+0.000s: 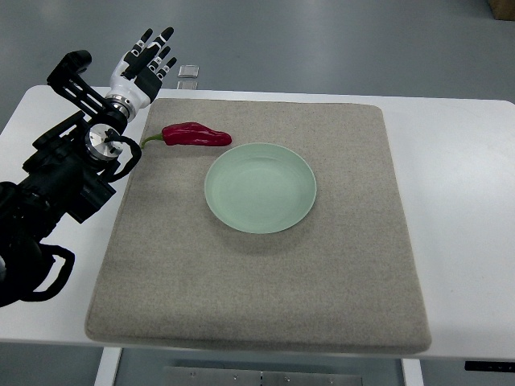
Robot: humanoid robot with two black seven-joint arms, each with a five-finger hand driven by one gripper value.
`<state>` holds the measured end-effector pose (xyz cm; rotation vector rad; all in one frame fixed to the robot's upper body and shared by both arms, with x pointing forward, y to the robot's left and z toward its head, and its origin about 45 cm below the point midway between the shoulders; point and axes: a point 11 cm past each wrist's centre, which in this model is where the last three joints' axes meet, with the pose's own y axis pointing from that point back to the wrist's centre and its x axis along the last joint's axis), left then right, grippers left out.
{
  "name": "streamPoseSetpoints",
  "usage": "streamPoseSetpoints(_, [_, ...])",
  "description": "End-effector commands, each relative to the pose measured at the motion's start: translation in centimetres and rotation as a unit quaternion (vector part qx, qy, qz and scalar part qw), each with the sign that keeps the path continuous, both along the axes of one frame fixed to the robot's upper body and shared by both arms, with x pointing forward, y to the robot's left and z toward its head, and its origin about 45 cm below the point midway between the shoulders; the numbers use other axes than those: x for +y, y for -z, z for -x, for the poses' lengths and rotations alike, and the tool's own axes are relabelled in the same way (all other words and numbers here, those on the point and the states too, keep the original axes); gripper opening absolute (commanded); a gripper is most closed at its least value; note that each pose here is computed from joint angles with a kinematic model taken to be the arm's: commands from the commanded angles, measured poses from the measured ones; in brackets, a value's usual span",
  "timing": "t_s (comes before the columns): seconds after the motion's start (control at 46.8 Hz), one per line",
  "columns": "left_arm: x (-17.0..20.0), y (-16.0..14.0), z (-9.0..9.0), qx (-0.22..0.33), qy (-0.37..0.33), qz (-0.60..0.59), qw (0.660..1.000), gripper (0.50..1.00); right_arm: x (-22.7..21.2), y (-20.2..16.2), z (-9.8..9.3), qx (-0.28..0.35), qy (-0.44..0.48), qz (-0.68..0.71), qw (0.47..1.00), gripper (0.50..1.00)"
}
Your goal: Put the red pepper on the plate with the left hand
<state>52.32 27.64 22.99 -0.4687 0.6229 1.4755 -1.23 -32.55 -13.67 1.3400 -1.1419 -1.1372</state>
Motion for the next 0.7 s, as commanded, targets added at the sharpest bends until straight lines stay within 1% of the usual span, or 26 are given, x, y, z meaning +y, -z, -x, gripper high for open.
streamPoseSetpoints(0.0, [-0.1,-0.2,-0.1,0.0,0.004,0.0,1.0,0.988,0.0,0.0,0.0,0.0,0.0,0.0,1.0,0.932])
streamPoseSetpoints(0.128, [-0.1,-0.3,-0.1,0.0,0.007,-0.006,1.0,0.986,0.0,0.0,-0.1,0.0,0.0,0.0,1.0,0.932])
streamPoseSetpoints(0.278, [-0.3,-0.5,-0.2,0.0,0.024,-0.041,0.999,0.981,0.0,0.0,0.0,0.0,0.0,0.0,1.0,0.932])
streamPoseSetpoints(0.512, [-0.7,-0.8,-0.3,0.0,0.059,-0.126,0.99,0.979,0.0,0.0,-0.1,-0.001,0.001,0.0,1.0,0.932])
streamPoseSetpoints(0.683, [-1.0,-1.3,-0.4,-0.005,0.098,-0.213,0.972,0.981,0.0,0.0,0.0,0.0,0.0,0.0,1.0,0.932])
